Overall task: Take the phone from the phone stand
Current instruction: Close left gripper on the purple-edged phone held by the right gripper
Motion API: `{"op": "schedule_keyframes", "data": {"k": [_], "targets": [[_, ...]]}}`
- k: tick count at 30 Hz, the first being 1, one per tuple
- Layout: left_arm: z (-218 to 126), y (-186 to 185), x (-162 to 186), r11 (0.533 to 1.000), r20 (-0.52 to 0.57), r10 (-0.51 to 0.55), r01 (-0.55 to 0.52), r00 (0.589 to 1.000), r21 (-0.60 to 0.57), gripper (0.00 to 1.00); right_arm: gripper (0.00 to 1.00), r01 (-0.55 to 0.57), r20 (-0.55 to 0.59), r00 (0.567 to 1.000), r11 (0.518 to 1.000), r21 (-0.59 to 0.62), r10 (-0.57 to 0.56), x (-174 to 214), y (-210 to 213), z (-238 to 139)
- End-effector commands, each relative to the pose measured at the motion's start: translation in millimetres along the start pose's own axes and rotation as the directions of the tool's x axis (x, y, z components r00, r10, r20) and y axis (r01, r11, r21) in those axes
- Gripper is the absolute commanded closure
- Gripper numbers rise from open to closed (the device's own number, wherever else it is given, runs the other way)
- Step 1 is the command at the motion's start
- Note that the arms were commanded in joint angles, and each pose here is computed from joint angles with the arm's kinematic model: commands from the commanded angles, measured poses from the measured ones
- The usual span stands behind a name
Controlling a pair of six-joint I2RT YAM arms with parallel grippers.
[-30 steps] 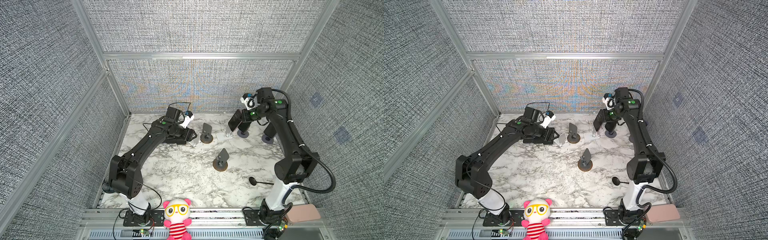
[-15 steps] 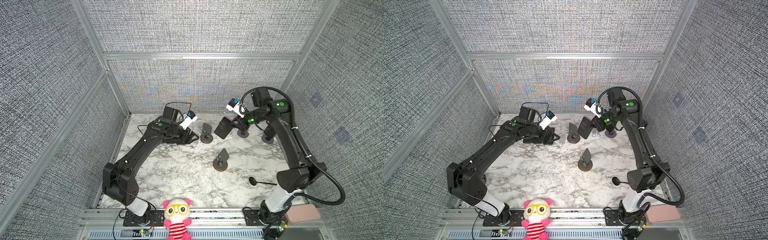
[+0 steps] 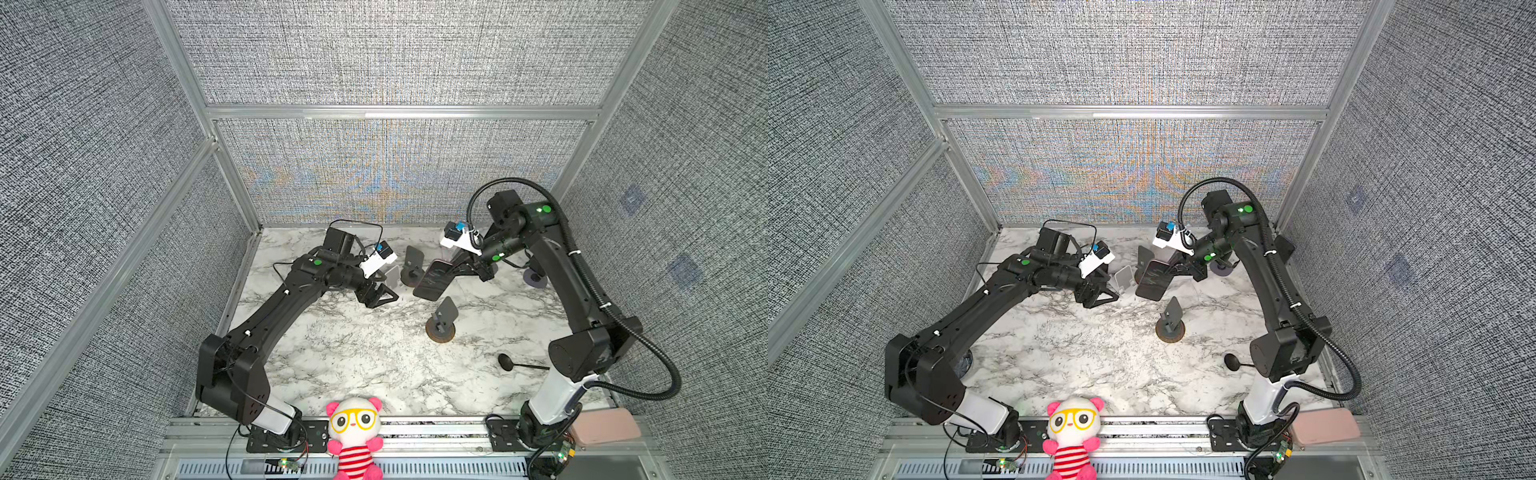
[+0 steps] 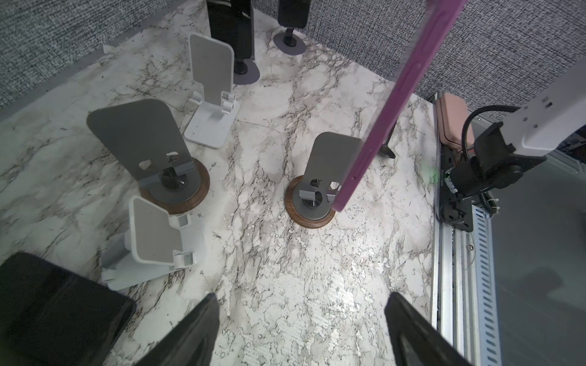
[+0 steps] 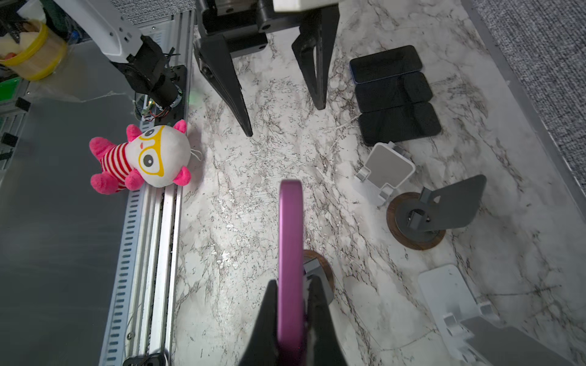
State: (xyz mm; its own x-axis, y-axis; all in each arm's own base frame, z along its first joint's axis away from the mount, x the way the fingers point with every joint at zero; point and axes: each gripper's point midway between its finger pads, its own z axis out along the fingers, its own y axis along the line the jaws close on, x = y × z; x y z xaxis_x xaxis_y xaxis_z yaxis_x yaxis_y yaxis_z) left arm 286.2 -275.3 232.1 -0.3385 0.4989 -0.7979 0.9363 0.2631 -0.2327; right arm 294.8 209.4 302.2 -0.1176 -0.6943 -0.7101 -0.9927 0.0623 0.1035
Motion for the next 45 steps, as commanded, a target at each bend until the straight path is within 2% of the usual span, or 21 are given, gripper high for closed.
{"op": "schedule_keyframes", "data": {"k": [1,5,13,19,34,36,42,45], "targets": [[-4.3,-13.6,-20.5,0.991,0.104,0.112,-0.118,0.988,0.059,0.17,1.00,0.049,0.049,0.998,0.995,-0.084,-0.045,-6.4,16.7,3.7],[-3.3,-21.6,-23.0,0.986,0.128,0.112,-0.126,0.986,0.109,0.20,1.00,0.052,0.041,0.998,0.991,-0.125,-0.047,-5.9,20.6,13.9],[1.9,-35.3,-16.8,0.974,0.109,0.134,-0.151,0.985,0.170,0.35,1.00,0.066,0.061,0.997,0.983,-0.169,-0.057,-12.3,25.7,24.2],[8.5,-40.4,-14.9,0.970,0.091,0.122,-0.138,0.988,0.202,0.52,1.00,0.071,0.074,0.996,0.978,-0.197,-0.057,-16.2,30.6,29.0],[19.3,-51.3,-16.8,0.956,0.098,0.108,-0.130,0.989,0.261,0.58,1.00,0.047,0.068,0.997,0.974,-0.223,-0.032,-15.6,31.6,37.8],[21.5,-52.5,-15.9,0.955,0.093,0.108,-0.129,0.990,0.266,0.60,1.00,0.047,0.075,0.997,0.974,-0.221,-0.031,-16.4,31.4,37.9],[25.7,-57.0,-15.9,0.950,0.094,0.115,-0.137,0.989,0.281,0.77,1.00,0.044,0.081,0.996,0.976,-0.213,-0.027,-18.0,31.2,37.9],[28.9,-59.2,-14.9,0.947,0.089,0.114,-0.135,0.990,0.290,0.79,1.00,0.035,0.081,0.997,0.977,-0.211,-0.018,-17.9,30.1,38.6]]}}
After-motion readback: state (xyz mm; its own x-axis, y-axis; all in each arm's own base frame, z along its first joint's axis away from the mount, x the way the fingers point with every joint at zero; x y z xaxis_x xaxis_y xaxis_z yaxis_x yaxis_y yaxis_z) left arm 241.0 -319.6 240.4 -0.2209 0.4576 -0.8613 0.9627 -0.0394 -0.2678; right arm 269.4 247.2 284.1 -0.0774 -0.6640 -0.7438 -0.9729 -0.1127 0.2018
